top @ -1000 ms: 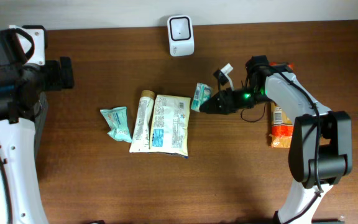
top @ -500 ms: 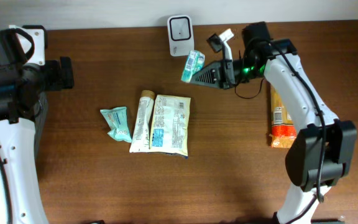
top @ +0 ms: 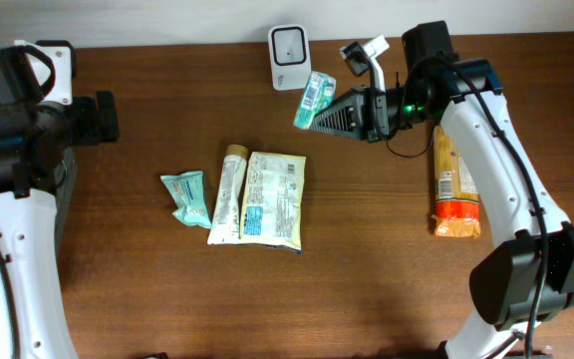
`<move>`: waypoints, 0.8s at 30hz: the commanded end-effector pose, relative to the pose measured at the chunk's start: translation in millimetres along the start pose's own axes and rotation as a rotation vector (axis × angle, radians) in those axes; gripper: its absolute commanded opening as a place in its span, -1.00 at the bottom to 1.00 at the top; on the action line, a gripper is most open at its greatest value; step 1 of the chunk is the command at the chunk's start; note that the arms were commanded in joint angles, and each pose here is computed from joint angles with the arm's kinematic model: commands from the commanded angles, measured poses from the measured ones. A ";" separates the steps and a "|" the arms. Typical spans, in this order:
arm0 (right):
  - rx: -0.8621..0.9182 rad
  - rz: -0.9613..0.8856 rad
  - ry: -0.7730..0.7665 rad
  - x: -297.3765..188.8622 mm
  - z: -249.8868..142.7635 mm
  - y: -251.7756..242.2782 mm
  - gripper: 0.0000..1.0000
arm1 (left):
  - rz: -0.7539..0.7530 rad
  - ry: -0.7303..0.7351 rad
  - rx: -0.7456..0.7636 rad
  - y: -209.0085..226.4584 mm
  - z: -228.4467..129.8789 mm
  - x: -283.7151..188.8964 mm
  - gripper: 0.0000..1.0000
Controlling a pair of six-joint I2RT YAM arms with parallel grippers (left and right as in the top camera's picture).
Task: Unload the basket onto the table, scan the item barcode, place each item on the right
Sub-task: 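Raise the Kleenex pack to the white scanner with the right gripper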
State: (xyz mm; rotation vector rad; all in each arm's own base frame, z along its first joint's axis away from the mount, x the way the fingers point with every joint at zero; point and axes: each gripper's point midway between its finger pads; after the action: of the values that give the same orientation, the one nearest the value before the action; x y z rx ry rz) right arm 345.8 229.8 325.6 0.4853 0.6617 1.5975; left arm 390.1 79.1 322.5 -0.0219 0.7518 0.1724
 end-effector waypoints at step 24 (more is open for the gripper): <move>-0.400 -1.879 0.528 -67.6 63.6 -234.5 -0.92 | -0.006 -0.013 0.012 -0.8 2.4 -3.9 0.98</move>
State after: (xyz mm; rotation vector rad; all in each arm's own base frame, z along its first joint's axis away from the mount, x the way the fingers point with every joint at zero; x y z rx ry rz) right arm 553.3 185.0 218.3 -0.5852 0.8043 0.0991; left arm 390.0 79.1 322.4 -0.0215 0.7522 0.1722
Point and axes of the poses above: each gripper's point midway between its finger pads, its own x axis out along the fingers, its own y axis along the line the jaws close on, z = x × y, and after that the axes turned 7 degrees about -x, right-handed
